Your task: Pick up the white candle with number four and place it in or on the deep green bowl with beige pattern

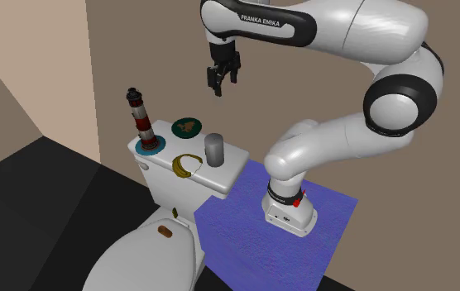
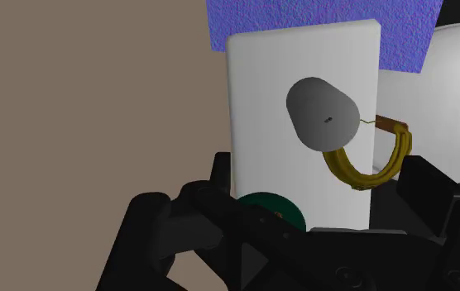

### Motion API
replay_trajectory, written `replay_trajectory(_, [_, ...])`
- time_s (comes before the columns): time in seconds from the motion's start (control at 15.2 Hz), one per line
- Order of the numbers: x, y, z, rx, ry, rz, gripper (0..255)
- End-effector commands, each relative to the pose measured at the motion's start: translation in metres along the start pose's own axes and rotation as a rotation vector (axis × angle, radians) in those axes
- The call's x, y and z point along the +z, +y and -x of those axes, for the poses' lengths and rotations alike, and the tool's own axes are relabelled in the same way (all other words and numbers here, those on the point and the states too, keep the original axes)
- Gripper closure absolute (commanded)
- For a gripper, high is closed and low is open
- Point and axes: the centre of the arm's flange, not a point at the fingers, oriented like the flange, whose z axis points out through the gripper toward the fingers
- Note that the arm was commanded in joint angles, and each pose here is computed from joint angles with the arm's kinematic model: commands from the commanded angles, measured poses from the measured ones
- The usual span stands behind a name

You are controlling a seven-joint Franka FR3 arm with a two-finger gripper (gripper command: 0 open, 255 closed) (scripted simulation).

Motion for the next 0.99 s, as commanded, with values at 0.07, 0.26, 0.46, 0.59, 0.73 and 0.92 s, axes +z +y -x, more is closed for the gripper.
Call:
replay_trajectory(0.07, [0.011, -0.002, -0.008, -0.043, -0.009, -0.006, 0])
replay_trajectory(0.26, [0.045, -0.011, -0.029, -0.171, -0.035, -0.023, 0])
replay_trajectory(0.46, [0.080, -0.022, -0.048, -0.299, -0.062, -0.040, 0])
replay_trajectory(0.59, [0.103, -0.032, -0.060, -0.384, -0.080, -0.051, 0])
replay_trajectory(0.73, [0.127, -0.042, -0.070, -0.469, -0.097, -0.063, 0])
replay_trajectory(0.92, [0.161, -0.060, -0.082, -0.597, -0.124, -0.080, 0])
